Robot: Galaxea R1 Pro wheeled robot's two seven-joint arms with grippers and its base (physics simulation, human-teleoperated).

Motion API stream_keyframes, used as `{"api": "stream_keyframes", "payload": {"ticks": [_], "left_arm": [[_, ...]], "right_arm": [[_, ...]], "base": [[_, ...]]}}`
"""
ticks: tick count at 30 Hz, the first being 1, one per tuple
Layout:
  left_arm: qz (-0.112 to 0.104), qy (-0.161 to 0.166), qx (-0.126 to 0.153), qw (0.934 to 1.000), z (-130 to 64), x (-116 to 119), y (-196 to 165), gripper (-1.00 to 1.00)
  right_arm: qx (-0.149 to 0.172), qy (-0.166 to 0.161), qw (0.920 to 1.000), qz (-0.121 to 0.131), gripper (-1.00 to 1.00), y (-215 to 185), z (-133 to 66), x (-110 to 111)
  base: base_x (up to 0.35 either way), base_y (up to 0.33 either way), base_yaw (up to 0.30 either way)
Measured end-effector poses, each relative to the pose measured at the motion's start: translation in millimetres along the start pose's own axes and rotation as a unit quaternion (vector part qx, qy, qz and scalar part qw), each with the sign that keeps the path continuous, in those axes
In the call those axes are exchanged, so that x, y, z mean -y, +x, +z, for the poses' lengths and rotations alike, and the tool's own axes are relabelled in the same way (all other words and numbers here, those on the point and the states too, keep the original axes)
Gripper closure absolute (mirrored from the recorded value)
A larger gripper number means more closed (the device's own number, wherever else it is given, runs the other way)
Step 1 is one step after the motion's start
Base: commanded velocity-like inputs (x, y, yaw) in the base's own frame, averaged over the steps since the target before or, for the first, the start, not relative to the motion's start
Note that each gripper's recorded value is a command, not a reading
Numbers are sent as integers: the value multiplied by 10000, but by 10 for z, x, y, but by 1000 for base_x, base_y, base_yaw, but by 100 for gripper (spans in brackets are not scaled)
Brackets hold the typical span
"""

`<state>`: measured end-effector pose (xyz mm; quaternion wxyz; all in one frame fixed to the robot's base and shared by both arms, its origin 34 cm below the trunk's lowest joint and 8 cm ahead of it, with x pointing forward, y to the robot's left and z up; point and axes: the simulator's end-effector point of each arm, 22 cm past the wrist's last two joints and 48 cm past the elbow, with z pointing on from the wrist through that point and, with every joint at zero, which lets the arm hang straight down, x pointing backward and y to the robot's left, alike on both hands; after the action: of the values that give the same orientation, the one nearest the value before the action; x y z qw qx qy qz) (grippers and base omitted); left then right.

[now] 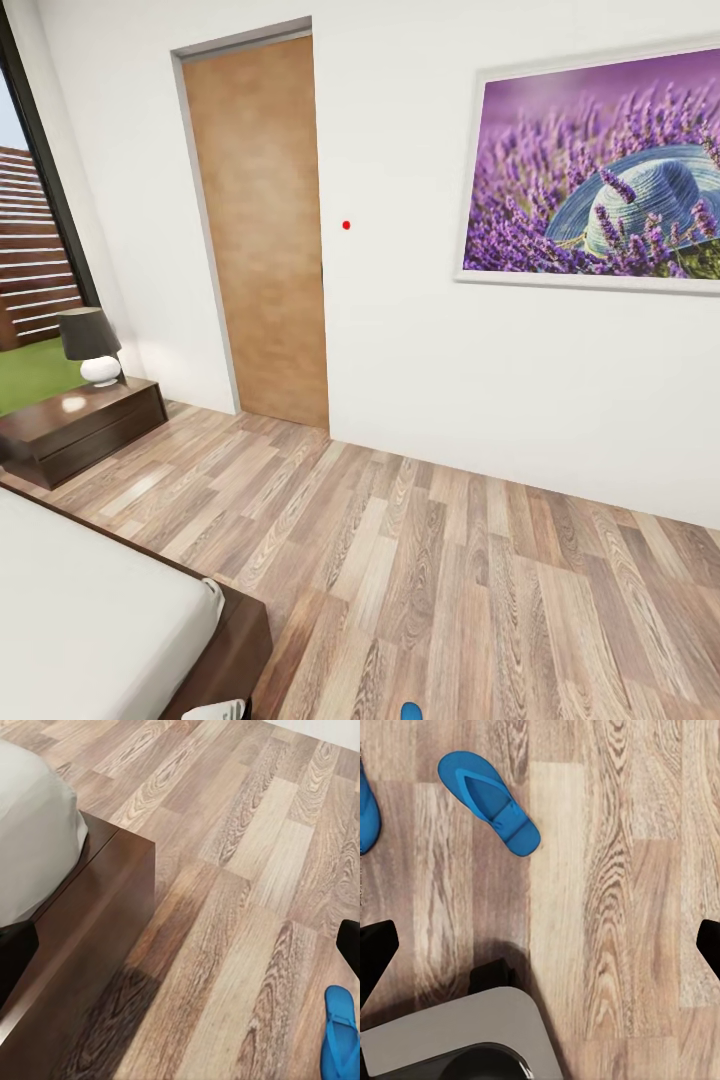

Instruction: In the bedroom, move the book from the bed onto either nightstand, and place the two sandals side by side next to the bed.

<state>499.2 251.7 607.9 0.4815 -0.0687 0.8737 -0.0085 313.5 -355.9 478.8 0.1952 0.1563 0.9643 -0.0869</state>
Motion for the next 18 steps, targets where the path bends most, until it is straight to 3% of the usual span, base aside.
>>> {"api": "stream_keyframes", "payload": {"ticks": [11,15,18], "left_arm": [[6,58,-10,10000,-2,58,7,-100],[123,295,-20,9995,-10,270,15,-100],[264,641,-44,9976,-40,607,31,-100]], "right_arm": [[2,9,10000,5,-100,-4,1,14],[3,11,10000,4,-100,-5,2,16],[2,8,10000,5,-100,-4,1,13]], "base": [[0,0,0],[0,0,0],[0,0,0]]}}
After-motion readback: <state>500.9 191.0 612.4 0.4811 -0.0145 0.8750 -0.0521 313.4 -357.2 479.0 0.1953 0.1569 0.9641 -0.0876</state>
